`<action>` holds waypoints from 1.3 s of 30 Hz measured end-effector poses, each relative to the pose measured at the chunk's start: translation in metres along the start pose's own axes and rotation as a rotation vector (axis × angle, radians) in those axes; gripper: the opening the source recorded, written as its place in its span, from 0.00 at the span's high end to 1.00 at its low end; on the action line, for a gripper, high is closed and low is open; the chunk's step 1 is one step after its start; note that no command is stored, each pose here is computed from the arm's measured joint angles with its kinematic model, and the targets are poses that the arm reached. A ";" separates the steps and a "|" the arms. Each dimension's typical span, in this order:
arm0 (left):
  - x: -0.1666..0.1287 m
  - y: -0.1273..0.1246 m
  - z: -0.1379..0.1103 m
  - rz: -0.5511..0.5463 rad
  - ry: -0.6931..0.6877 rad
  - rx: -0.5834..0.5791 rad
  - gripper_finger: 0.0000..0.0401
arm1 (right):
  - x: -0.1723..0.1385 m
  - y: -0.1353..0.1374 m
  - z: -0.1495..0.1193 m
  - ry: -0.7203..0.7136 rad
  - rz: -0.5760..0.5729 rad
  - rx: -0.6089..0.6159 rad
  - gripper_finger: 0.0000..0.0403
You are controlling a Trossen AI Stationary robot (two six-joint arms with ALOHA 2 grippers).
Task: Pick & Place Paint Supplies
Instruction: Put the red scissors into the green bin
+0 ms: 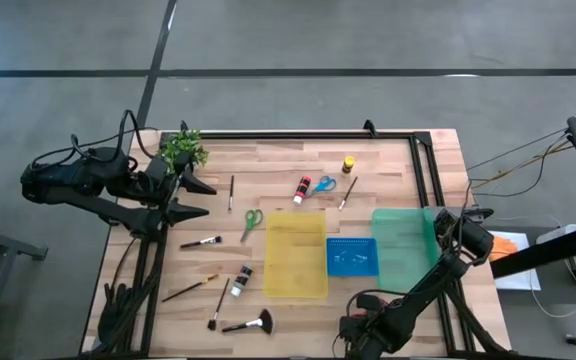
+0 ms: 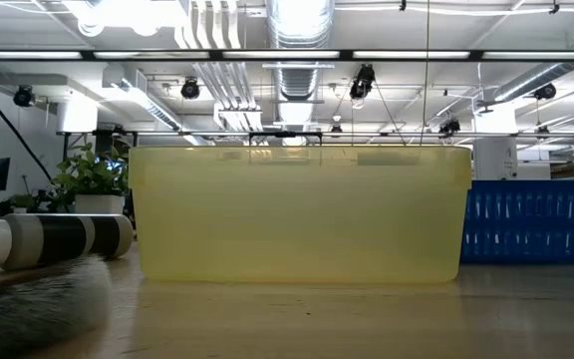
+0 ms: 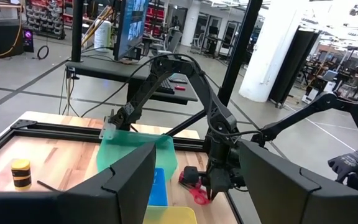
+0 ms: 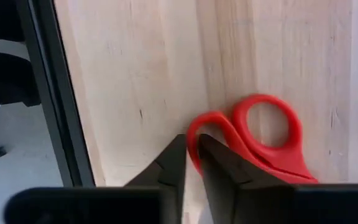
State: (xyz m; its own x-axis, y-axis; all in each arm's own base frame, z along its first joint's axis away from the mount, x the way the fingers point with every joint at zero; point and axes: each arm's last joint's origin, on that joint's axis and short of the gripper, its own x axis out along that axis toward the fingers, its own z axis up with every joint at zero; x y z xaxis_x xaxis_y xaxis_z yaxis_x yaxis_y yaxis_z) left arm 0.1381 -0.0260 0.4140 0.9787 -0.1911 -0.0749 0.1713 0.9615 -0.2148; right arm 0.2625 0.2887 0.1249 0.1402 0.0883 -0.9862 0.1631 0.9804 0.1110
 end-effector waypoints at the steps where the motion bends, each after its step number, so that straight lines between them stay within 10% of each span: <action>1: 0.000 0.000 0.000 0.000 -0.001 0.000 0.39 | 0.000 0.001 0.000 -0.008 0.004 -0.007 0.94; 26: 0.000 0.000 0.000 -0.001 -0.002 -0.019 0.39 | 0.002 -0.003 -0.002 -0.024 -0.012 -0.068 0.97; 39: 0.000 0.000 0.001 -0.002 -0.010 -0.034 0.39 | -0.001 0.001 -0.009 -0.085 -0.038 0.201 0.98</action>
State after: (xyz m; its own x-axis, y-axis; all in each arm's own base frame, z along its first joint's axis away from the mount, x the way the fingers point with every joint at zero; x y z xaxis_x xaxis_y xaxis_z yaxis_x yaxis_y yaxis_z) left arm 0.1382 -0.0259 0.4150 0.9795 -0.1907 -0.0644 0.1694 0.9538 -0.2480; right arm 0.2541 0.2910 0.1252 0.2112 0.0286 -0.9770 0.3598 0.9271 0.1049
